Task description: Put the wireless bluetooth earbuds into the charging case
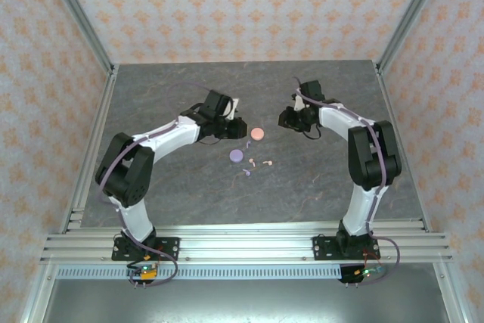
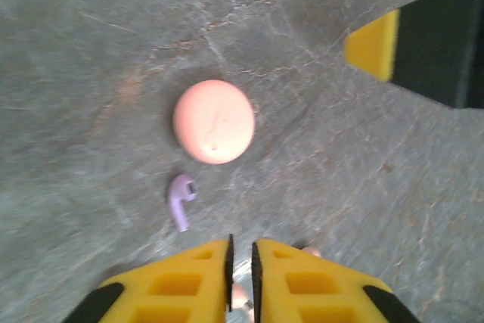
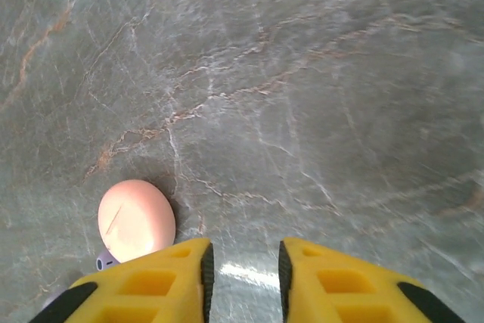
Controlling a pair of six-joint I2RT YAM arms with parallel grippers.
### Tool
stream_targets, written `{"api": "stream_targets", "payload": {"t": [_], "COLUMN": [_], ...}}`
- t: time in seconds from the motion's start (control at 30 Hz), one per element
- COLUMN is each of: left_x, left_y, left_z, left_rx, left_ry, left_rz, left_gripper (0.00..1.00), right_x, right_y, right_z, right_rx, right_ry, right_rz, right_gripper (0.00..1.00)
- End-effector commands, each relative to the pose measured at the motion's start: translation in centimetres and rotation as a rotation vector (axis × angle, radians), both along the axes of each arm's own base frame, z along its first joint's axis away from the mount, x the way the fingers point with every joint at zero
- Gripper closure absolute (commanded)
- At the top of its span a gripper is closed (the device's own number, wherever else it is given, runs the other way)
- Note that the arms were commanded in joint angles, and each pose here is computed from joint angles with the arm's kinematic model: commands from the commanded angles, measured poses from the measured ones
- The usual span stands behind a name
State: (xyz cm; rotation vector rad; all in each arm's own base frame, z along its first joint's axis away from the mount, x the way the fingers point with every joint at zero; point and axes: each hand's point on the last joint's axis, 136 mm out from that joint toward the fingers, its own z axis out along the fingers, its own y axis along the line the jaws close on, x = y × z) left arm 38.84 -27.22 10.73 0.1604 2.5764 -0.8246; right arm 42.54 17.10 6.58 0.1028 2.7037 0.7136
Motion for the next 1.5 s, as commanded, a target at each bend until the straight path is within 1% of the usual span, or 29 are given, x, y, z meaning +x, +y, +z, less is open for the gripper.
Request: {"api": "stream_targets", "payload": {"t": [0.0,0.1,0.17,0.37,0.57,0.93,1.47], "left_x": [-0.1,0.0,-0.1,0.3,0.4,1.1,3.2], "left_y": [-1.4,-2.5,-3.2,-4.7,-5.0,-3.2,-2.5], "left_z": [-0.6,-1.1,-2.4,-4.0,-5.5,-6.7,-7.7], "left_rx": [-0.014,-0.025,-0.020,-0.017,0.021,0.171,0.264], "left_ry": [0.059,0.074,0.105,0.148,0.196,0.201,0.171], "left_rz": [-0.017,-0.029,-0.036,-0.044,-0.045,-0.012,0.030], "left_gripper": [0.87,0.88,0.88,0.88,0.88,0.86,0.84], "right_x": [0.2,0.7,1.1,1.9,1.9,1.8,1.5], "right_y": [1.0,1.7,2.1,2.5,2.8,3.0,2.7], "right_z": [-0.3,-0.8,-1.1,-1.8,-2.1,-2.2,-2.2], "right_rx": [0.000,0.007,0.022,0.033,0.044,0.050,0.036], "right_ry": [0.042,0.061,0.076,0.098,0.117,0.131,0.133], "right_rz": [0.013,0.018,0.018,0.000,0.005,0.019,0.019], "right_gripper": [0.74,0.77,0.80,0.82,0.82,0.82,0.82]}}
